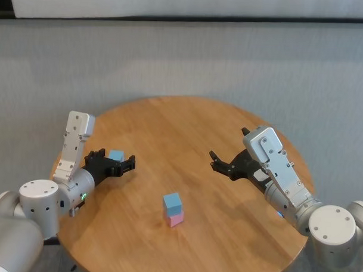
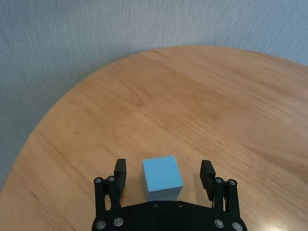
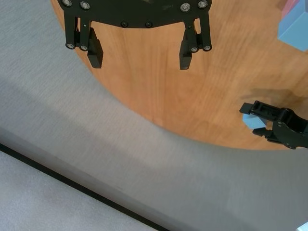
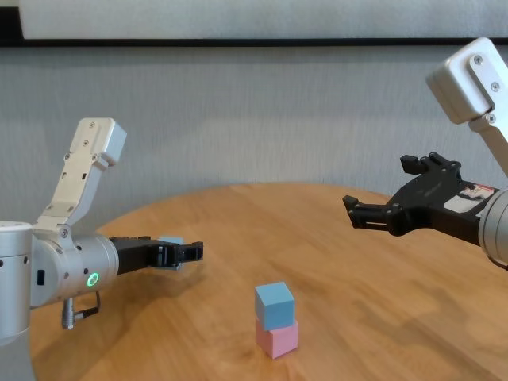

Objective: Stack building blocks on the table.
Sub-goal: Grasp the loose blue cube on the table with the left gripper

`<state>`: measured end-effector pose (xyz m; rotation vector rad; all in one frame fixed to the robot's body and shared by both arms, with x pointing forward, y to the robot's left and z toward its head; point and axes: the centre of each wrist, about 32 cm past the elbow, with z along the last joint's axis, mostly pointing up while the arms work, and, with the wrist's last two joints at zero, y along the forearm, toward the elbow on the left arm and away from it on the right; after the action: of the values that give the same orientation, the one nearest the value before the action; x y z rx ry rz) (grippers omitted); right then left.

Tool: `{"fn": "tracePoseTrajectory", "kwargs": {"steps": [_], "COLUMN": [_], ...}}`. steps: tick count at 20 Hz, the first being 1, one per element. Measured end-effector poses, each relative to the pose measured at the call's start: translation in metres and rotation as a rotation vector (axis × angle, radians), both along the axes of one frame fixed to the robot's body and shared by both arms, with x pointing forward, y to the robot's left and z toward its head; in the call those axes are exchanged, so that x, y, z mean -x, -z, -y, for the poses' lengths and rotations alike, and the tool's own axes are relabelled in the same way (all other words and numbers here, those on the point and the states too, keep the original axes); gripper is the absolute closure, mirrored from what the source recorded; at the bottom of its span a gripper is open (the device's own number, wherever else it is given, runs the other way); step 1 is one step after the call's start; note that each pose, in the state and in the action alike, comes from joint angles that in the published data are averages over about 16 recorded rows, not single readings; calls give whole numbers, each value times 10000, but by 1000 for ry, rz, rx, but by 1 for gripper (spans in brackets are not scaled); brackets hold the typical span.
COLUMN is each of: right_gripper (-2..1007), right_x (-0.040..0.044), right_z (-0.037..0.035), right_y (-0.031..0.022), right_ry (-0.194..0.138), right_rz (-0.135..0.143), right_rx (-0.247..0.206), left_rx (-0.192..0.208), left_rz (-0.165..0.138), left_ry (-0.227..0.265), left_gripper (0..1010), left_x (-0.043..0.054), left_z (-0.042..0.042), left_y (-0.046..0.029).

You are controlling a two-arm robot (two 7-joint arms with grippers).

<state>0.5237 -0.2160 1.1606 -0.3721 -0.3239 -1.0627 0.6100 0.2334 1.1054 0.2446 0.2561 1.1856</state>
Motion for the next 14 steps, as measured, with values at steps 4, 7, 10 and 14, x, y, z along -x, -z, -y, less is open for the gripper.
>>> {"fn": "tracePoseTrajectory", "kwargs": {"steps": [4,7,10,14], "right_gripper": [0,0,0,0], "right_x": [0,0,0,0], "right_z": [0,0,0,0], "right_y": [0,0,0,0], "right_ry": [0,0,0,0], "right_rz": [0,0,0,0], "right_rx": [0,0,0,0], "left_rx": [0,1,1,1], "left_rz": [0,-1,-1,-2], "left_ry": [-1,-1,-2,-2], "left_gripper": [109,182,273,402], "left_x": [2,4,5,6], "left_z": [2,3,4,3], "left_y": [-2,-4,-4,-5]}}
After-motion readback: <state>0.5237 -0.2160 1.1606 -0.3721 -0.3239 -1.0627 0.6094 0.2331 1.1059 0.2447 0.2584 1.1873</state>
